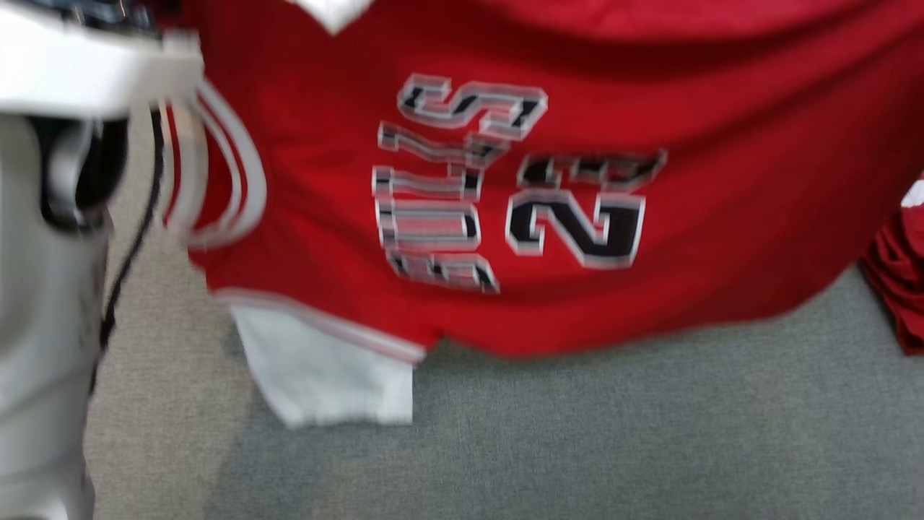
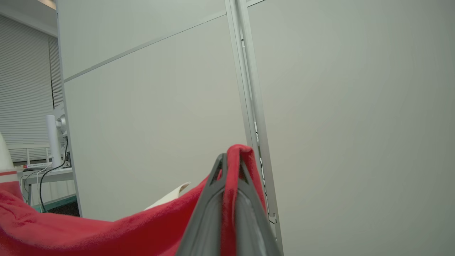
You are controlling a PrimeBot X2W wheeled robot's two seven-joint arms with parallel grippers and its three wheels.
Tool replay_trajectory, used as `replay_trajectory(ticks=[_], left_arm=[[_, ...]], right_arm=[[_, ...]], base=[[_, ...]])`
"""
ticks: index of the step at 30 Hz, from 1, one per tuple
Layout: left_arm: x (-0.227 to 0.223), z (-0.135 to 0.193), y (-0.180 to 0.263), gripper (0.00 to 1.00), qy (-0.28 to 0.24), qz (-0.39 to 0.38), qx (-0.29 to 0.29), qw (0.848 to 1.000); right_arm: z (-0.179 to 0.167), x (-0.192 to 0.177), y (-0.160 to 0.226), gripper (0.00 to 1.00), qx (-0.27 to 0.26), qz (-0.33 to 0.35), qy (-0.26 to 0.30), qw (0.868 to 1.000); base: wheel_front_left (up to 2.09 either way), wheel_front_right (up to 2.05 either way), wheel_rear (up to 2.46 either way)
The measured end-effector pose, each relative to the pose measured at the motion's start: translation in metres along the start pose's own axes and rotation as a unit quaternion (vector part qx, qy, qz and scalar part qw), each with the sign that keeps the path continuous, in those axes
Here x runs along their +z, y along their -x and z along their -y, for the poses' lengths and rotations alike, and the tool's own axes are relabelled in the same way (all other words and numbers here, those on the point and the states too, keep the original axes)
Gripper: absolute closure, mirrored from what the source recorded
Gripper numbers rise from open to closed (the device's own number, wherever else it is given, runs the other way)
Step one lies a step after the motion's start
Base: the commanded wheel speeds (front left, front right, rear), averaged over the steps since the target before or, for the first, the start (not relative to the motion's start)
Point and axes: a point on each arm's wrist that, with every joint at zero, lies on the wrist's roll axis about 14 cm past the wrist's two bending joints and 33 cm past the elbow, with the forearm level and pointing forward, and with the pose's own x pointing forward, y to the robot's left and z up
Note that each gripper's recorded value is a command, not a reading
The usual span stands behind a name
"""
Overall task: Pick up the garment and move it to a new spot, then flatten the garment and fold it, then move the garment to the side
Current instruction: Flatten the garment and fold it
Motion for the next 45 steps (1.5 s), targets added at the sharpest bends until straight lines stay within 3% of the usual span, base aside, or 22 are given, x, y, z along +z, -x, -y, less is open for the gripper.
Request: replay_trajectory(ticks=[6, 13, 17, 20, 24, 30, 35, 41, 45], left_arm=[[-0.031, -0.012, -0.053, 1.0, -0.011, 0.002, -0.007, 1.0], [-0.061, -0.025, -0.1, 1.0, -0.026, -0.003, 0.002, 1.0], [-0.118, -0.027, -0.091, 1.0, -0.003, -0.071, 0.017, 0.997], [-0.18, -0.029, -0.057, 1.0, 0.026, -0.158, 0.037, 0.986], [-0.254, -0.03, 0.013, 1.0, 0.074, -0.273, 0.078, 0.956], [-0.299, -0.026, 0.105, 1.0, 0.126, -0.362, 0.135, 0.914], [-0.307, -0.017, 0.188, 1.0, 0.158, -0.41, 0.179, 0.88], [-0.282, -0.01, 0.258, 1.0, 0.161, -0.422, 0.207, 0.868], [-0.253, -0.003, 0.298, 1.0, 0.149, -0.426, 0.211, 0.867]], right_arm=[[0.005, -0.006, -0.065, 1.0, 0.017, 0.026, 0.006, 1.0], [0.015, -0.028, -0.123, 1.0, 0.001, 0.046, 0.008, 0.999], [0.012, -0.092, -0.127, 1.0, -0.003, -0.031, 0.014, 0.999], [0.006, -0.155, -0.109, 1.0, -0.005, -0.113, 0.009, 0.994], [0.007, -0.222, -0.071, 1.0, -0.025, -0.203, -0.012, 0.979], [0.003, -0.28, 0.002, 1.0, -0.054, -0.293, -0.054, 0.953], [-0.004, -0.294, 0.07, 1.0, -0.082, -0.333, -0.096, 0.934], [-0.006, -0.277, 0.142, 1.0, -0.122, -0.346, -0.133, 0.921], [-0.01, -0.254, 0.177, 1.0, -0.137, -0.339, -0.143, 0.92]], base=[[0.0, 0.0, 0.0], [0.0, 0.0, 0.0], [0.0, 0.0, 0.0], [0.0, 0.0, 0.0], [0.0, 0.0, 0.0], [0.0, 0.0, 0.0], [0.0, 0.0, 0.0], [0.0, 0.0, 0.0], [0.0, 0.0, 0.0]])
